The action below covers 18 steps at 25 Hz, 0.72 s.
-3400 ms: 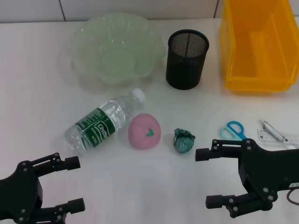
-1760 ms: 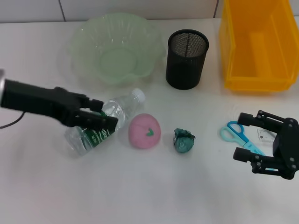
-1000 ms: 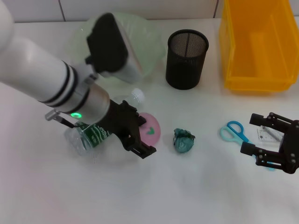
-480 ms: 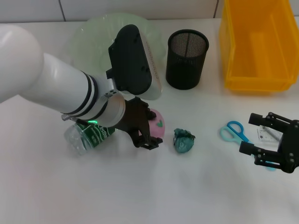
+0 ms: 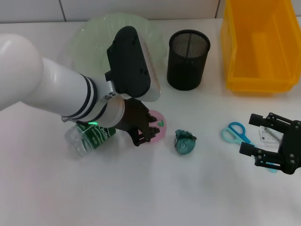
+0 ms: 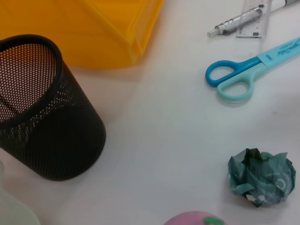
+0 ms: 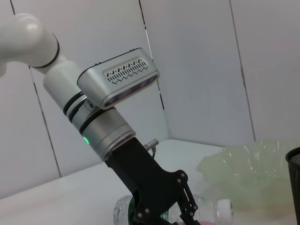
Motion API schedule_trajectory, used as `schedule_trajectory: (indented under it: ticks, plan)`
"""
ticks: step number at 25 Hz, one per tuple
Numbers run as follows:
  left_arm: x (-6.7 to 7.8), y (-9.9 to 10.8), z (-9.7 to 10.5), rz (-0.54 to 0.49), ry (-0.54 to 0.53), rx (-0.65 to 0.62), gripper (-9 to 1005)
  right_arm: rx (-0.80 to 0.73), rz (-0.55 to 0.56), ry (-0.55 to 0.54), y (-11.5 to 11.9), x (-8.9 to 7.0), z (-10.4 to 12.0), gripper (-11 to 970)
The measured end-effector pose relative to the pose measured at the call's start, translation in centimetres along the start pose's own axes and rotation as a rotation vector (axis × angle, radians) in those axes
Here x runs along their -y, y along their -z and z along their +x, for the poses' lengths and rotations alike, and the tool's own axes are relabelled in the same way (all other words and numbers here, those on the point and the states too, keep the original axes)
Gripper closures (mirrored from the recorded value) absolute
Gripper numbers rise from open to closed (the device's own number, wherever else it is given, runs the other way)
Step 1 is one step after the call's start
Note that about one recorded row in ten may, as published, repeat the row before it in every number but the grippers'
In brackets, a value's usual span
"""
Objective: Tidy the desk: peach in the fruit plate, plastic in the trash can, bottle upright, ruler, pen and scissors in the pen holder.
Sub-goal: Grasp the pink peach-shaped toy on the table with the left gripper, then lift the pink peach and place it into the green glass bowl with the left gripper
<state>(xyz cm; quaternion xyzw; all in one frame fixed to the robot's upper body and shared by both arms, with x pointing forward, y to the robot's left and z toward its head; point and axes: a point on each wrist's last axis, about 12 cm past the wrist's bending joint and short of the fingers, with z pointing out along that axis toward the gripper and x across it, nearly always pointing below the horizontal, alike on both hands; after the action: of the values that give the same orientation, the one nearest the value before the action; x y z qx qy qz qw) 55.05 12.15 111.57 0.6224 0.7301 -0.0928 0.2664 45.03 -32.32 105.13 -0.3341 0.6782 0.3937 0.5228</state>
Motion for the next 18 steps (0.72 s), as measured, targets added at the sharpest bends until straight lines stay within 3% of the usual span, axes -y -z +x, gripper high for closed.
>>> schedule_trajectory:
  ticks: [5, 9, 10, 13, 14, 18]
  plan:
    - [0.1, 0.4, -0.2, -0.012, 0.002, 0.020, 815, 0.003, 0.000, 0.000, 0.0, 0.0, 0.0, 141]
    - [0.3, 0.9, -0.4, -0.023, 0.009, 0.048, 889, 0.006, 0.003, 0.001, 0.0, 0.0, 0.0, 140]
    - [0.2, 2.3, -1.1, -0.039, 0.036, 0.128, 908, 0.007, 0.003, 0.001, -0.1, 0.0, 0.0, 140]
    - [-0.3, 3.6, -1.4, -0.064, 0.066, 0.194, 918, 0.008, 0.002, 0.001, -0.1, 0.0, 0.0, 140]
    - [-1.4, 5.6, -1.5, -0.124, 0.112, 0.280, 921, 0.009, 0.002, 0.001, -0.1, 0.0, 0.0, 140]
    - [-3.7, 8.3, -0.8, -0.212, 0.223, 0.441, 935, 0.009, 0.009, -0.010, -0.5, 0.0, 0.2, 141]
